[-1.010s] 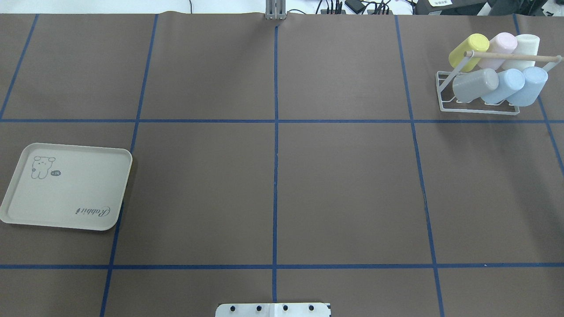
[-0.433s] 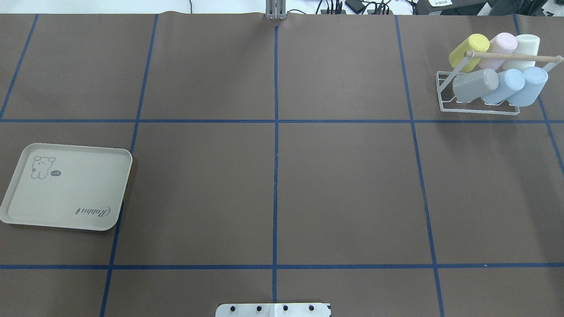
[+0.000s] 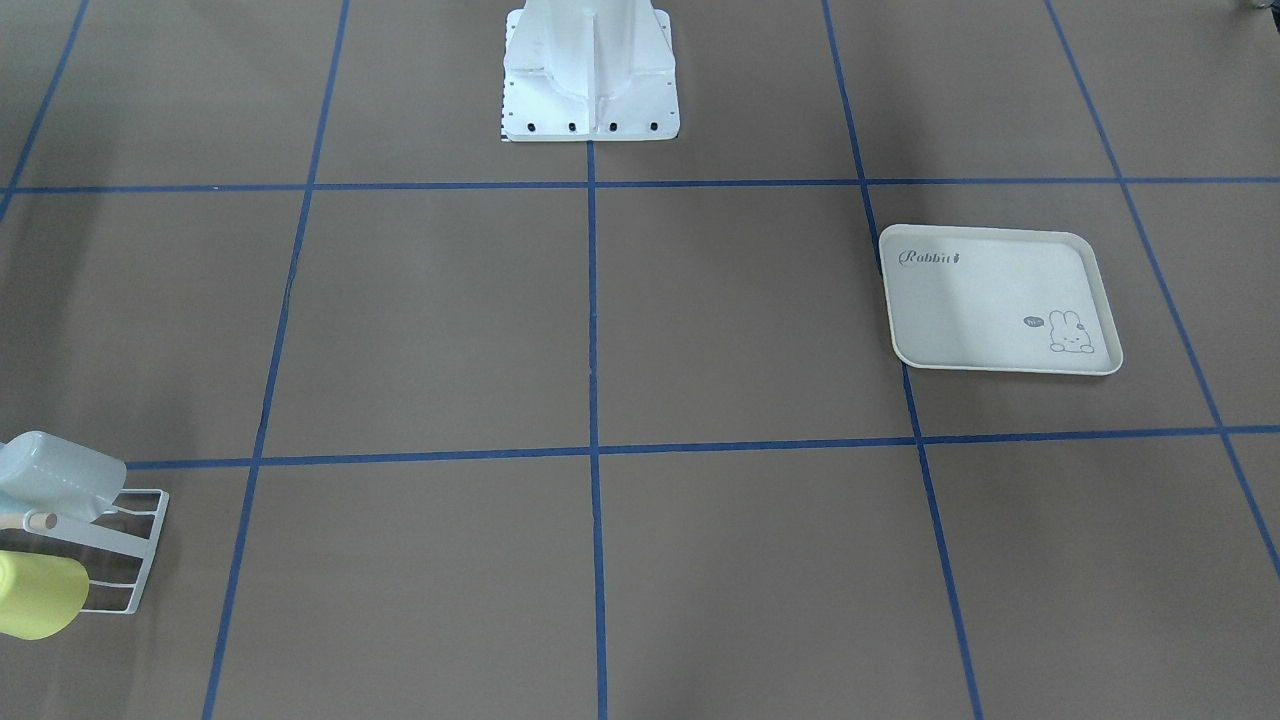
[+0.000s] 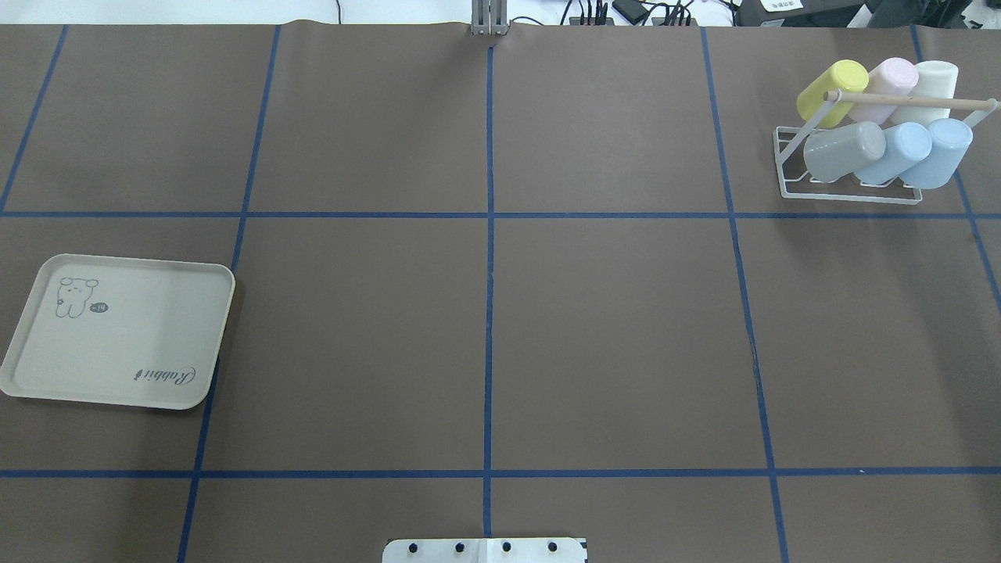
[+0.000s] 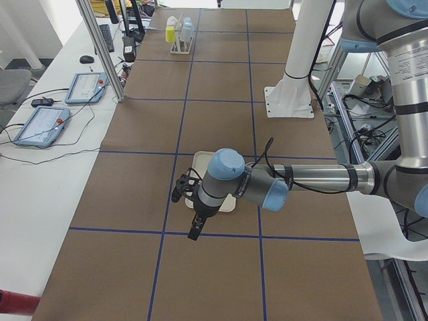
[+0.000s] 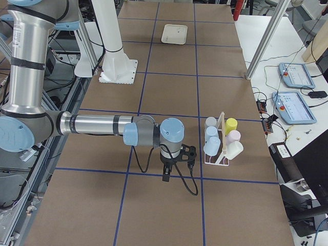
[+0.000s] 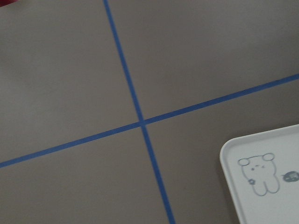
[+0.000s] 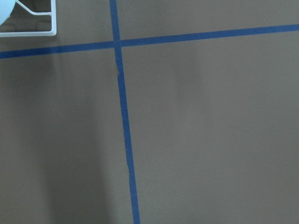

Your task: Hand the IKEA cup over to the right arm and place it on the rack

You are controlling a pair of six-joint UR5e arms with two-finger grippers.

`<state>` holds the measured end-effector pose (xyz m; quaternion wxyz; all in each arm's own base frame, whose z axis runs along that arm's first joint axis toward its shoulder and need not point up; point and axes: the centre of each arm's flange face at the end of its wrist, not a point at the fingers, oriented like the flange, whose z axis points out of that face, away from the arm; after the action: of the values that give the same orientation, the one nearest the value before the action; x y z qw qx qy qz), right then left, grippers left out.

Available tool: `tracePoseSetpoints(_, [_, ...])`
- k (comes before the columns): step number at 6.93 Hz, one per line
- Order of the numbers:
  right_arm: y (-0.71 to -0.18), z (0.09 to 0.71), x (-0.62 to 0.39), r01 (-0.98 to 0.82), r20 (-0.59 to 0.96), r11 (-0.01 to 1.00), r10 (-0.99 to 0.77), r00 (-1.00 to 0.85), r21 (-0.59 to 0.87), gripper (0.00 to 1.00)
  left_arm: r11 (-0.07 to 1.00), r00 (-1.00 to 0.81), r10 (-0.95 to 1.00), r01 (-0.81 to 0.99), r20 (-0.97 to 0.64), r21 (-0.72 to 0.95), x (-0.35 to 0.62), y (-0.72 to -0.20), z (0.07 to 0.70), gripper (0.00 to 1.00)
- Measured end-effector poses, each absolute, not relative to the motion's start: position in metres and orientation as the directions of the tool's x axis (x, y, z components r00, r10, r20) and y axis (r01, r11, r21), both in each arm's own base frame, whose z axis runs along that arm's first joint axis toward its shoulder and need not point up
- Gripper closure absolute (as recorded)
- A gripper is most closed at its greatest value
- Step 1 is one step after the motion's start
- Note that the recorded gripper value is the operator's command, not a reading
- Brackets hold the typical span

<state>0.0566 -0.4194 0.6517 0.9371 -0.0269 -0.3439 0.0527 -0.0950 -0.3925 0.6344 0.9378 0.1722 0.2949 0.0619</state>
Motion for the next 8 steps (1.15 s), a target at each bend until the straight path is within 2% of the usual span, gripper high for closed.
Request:
tracePoseSetpoints(4, [-0.422,0.647,0.056,-0.079,0.643,0.993,0.114,0.758,-0.084,0.0,0.982,0.783,0.109,0.011,-0.613,0.19,-0.106,-0.358,0.678,0.0])
tracePoseSetpoints(8, [-0.422,0.644,0.055,-0.075,0.644,0.994,0.11,0.757,-0.081,0.0,0.99,0.739,0.137,-0.081,-0.66,0.116,-0.069,-0.37,0.644,0.0])
